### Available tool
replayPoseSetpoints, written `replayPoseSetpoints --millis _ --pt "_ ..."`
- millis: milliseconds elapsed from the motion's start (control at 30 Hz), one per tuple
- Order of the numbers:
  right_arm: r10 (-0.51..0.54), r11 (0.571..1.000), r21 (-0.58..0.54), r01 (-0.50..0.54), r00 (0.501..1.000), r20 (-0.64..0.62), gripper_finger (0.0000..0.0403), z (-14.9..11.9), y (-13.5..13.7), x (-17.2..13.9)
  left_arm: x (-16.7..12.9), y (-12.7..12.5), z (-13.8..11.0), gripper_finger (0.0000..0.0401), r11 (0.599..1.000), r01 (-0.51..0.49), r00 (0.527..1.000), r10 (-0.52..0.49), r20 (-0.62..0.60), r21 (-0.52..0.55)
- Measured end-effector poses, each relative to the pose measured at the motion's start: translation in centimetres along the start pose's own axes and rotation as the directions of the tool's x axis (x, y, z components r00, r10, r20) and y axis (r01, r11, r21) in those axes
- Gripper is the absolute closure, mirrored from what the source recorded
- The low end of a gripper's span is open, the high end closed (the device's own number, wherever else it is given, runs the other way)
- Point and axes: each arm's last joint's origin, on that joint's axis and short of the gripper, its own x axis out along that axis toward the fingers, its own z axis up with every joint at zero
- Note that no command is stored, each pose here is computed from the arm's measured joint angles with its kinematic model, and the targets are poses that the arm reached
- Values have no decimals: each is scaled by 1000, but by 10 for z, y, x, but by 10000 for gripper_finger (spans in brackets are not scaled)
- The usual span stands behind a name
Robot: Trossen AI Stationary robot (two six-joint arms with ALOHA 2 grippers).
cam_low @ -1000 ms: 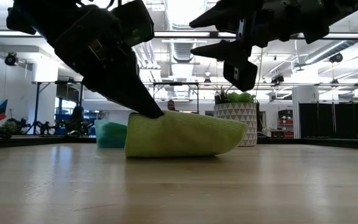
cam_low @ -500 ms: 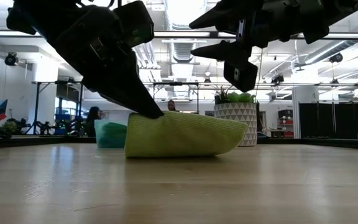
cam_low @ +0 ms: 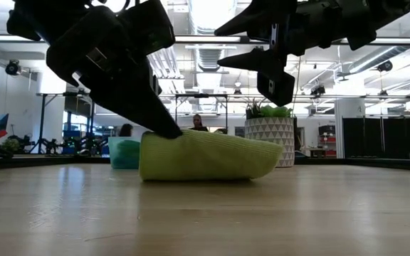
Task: Fold microfiber towels
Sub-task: Fold the light green microfiber towel
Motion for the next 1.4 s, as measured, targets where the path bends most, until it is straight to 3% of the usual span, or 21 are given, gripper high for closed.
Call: replayPoseSetpoints --millis 467,833,967,1200,1400 --pt "1 1000 14 -1 1000 0 248 0 0 0 -1 0 0 401 998 4 1000 -4 -6 60" --pt "14 1000 1 -14 1000 11 248 4 4 1 -1 0 3 401 1000 6 1000 -6 6 21" --pt "3 996 85 -2 1000 -9 248 7 -5 4 -1 0 4 401 1000 7 1000 -7 9 -3" --pt "-88 972 212 99 994 -62 248 3 -36 17 -1 0 2 401 1000 23 1000 -23 0 -13" --pt "-239 930 239 280 953 -188 248 -13 -55 18 6 -2 -6 401 996 60 997 -64 -53 -70"
